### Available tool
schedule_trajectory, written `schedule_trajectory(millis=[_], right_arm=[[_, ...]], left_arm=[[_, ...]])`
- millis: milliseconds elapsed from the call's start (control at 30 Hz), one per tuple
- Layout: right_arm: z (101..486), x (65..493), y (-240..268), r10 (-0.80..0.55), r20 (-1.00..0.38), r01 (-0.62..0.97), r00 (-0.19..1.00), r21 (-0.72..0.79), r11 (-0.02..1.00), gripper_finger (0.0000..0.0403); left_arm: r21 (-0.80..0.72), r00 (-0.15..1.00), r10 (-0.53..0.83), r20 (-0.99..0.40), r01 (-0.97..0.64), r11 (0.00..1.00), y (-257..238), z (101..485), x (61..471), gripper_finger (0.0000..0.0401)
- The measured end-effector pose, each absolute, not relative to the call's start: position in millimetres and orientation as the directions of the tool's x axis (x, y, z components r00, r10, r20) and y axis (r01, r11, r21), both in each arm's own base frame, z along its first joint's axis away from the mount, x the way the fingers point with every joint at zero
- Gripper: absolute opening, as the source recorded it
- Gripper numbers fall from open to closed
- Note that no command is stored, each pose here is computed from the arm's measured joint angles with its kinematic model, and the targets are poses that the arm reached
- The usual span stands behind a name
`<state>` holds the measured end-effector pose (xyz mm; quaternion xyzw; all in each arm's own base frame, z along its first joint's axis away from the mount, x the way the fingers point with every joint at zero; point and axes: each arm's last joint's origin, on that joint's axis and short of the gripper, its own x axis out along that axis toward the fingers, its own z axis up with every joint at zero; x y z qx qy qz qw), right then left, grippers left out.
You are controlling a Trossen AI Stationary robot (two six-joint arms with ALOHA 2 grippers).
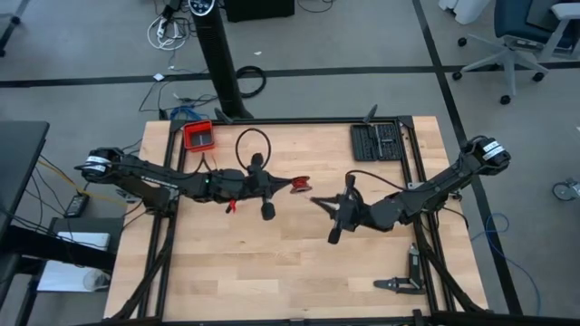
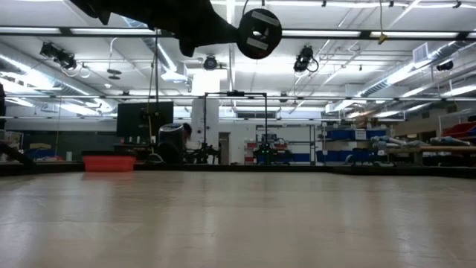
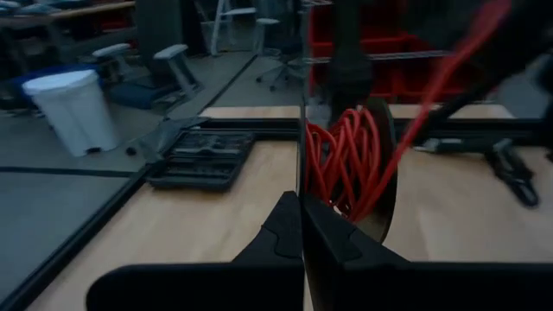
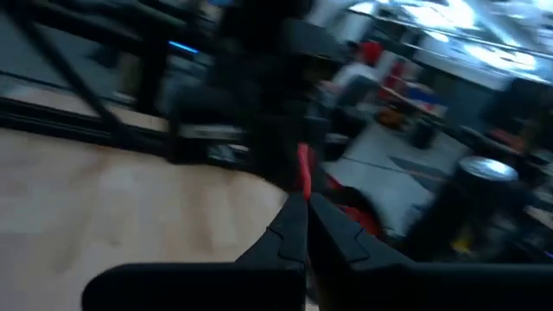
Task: Coil cords
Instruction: Uncoil the red wire from the spool
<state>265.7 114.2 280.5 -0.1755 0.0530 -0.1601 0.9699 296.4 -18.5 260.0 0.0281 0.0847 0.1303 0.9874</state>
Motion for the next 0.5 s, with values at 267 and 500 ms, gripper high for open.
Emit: schedule_trajectory(millis=[267,500], right_arm=[[260.7,277.1,119.3,-0.138,-0.140,0.090,0.980,-0.306,0.948,0.0000],[221.0,295.6,104.2,-0.225,-0.308,0.129,0.924,-0.300,0.945,0.0000]], left_arm=[[0.022,0.927,0.365,-0.091,-0.364,0.931,-16.5,266.0,297.0,0.0000],[-0.051,0.960,0.278,-0.021,-0.279,0.959,-22.8,273.1,298.1,0.0000]])
